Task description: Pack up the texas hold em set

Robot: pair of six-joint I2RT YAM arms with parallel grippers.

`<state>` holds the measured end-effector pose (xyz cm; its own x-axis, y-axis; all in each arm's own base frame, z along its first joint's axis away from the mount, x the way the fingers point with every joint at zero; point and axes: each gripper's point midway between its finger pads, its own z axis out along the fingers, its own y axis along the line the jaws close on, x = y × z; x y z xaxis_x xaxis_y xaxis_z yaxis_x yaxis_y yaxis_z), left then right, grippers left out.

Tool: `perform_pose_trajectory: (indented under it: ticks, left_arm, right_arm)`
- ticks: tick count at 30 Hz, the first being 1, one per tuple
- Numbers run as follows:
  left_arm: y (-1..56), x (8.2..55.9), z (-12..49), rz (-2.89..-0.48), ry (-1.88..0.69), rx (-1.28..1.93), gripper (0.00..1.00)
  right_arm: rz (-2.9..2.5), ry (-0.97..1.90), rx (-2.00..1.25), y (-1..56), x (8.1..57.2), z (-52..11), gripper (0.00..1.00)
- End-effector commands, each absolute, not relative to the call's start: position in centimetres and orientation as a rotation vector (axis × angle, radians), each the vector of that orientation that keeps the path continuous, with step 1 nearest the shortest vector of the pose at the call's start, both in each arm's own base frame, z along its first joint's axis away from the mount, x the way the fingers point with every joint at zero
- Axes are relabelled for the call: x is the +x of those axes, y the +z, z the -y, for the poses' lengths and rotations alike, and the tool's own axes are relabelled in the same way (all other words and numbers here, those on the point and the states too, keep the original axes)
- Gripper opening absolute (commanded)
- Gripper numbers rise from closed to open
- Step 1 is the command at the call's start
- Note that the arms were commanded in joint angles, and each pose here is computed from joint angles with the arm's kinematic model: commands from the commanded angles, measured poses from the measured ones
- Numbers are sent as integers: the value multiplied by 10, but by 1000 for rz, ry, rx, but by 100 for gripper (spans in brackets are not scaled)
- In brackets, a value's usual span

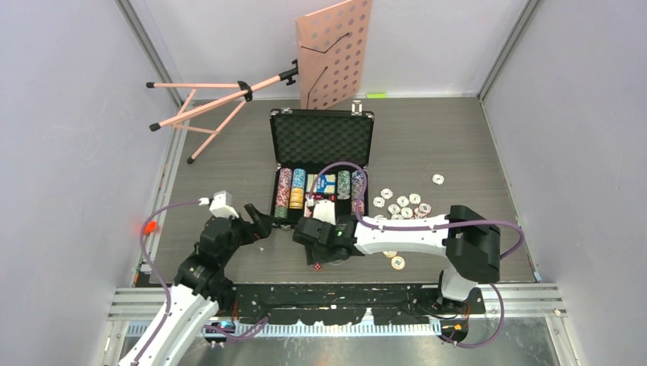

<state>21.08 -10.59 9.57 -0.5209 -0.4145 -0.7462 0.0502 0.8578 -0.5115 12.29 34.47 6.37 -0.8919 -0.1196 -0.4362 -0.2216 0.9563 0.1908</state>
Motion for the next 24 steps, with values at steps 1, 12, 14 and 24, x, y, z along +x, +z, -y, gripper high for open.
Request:
perform_pose_trajectory:
  ticks: [1, 12, 14, 24]
  left_arm:
    - [104, 218, 68, -1909, -458, -490, 90]
    - [103, 216, 52, -1864, -412, -602, 88]
    - [102, 217, 53, -1879, -407, -599, 88]
    - [102, 218, 57, -1888, -422, -571, 88]
  right_arm:
    - [-2638, 480, -433, 62, 112, -373, 51]
    - [-2675, 397, -716, 36, 93, -366, 48]
    - [-2674, 357, -742, 34, 94, -360, 48]
    - [-2663, 321, -782, 31, 96, -356, 44]
